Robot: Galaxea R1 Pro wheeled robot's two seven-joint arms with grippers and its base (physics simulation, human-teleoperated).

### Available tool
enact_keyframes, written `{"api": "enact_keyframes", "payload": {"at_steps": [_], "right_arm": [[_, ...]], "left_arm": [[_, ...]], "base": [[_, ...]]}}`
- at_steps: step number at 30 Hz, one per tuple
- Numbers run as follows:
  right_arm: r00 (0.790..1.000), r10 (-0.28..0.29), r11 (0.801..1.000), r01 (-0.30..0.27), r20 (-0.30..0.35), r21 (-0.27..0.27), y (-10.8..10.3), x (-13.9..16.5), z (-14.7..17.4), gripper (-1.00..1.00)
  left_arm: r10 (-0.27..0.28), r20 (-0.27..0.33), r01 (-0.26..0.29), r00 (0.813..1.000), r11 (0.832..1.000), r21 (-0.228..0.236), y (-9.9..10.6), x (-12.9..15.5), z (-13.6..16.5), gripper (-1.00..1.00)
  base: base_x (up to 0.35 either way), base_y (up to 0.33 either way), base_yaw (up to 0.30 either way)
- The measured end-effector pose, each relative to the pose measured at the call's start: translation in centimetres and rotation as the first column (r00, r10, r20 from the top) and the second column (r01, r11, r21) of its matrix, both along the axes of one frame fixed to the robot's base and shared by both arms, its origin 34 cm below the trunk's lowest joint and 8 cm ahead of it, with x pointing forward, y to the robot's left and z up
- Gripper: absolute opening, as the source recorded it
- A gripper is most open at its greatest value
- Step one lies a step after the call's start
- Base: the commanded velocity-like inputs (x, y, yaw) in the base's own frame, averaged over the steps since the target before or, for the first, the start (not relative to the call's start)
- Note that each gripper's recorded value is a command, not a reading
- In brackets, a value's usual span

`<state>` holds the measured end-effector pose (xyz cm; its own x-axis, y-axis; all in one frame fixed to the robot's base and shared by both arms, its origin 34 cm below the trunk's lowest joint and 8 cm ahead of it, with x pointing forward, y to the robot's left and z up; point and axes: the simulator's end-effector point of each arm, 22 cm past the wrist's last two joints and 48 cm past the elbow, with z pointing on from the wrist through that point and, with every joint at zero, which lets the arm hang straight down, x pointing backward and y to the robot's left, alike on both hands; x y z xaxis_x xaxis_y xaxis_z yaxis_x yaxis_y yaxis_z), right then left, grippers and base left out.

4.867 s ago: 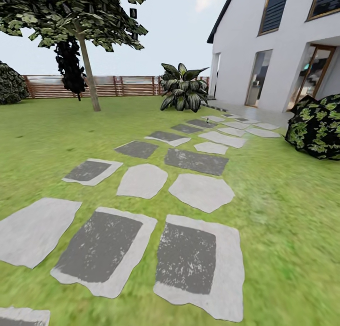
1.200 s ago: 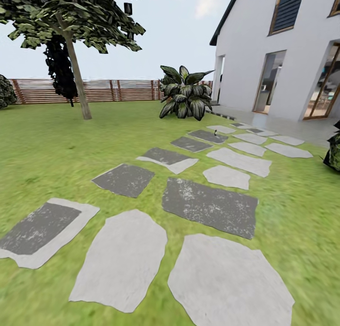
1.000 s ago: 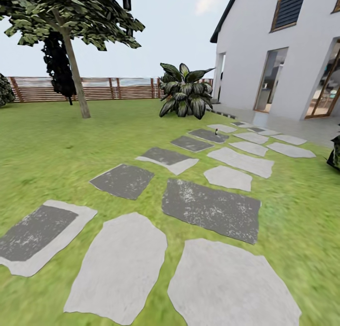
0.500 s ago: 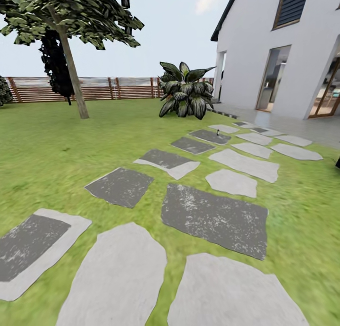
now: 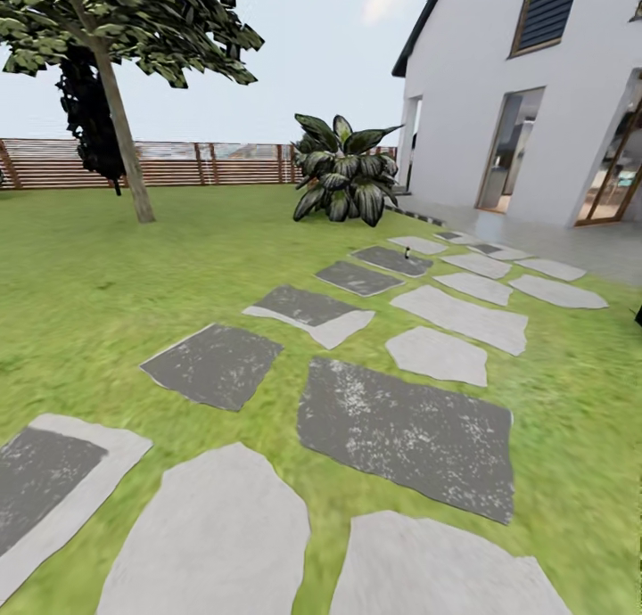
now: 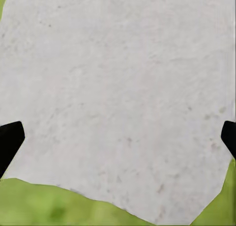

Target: In the garden, pick up the pesticide atomizer on the floor and spray pesticide onto both trees until each tree trunk is fully covered.

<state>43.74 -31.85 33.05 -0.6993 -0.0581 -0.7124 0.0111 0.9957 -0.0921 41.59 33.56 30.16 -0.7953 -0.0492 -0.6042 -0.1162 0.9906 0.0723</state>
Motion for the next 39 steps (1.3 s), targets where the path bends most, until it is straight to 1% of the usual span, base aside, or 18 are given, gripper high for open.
{"api": "enact_keyframes", "payload": {"at_steps": [16,39], "right_arm": [[1.000,0.001,1.000,-0.001,0.000,0.000,0.01,0.00,0.00,1.00],[1.000,0.000,1.000,0.000,0.000,-0.001,-0.02,0.00,0.00,1.00]], "left_arm": [[0.000,0.000,0.000,1.000,1.000,0.000,0.00,0.00,0.00,1.00],[0.000,0.000,0.000,1.000,1.000,0.000,0.00,0.00,0.00,1.00]], "base": [[0.338,0.000,-0.262],[0.338,0.000,-0.012]]}}
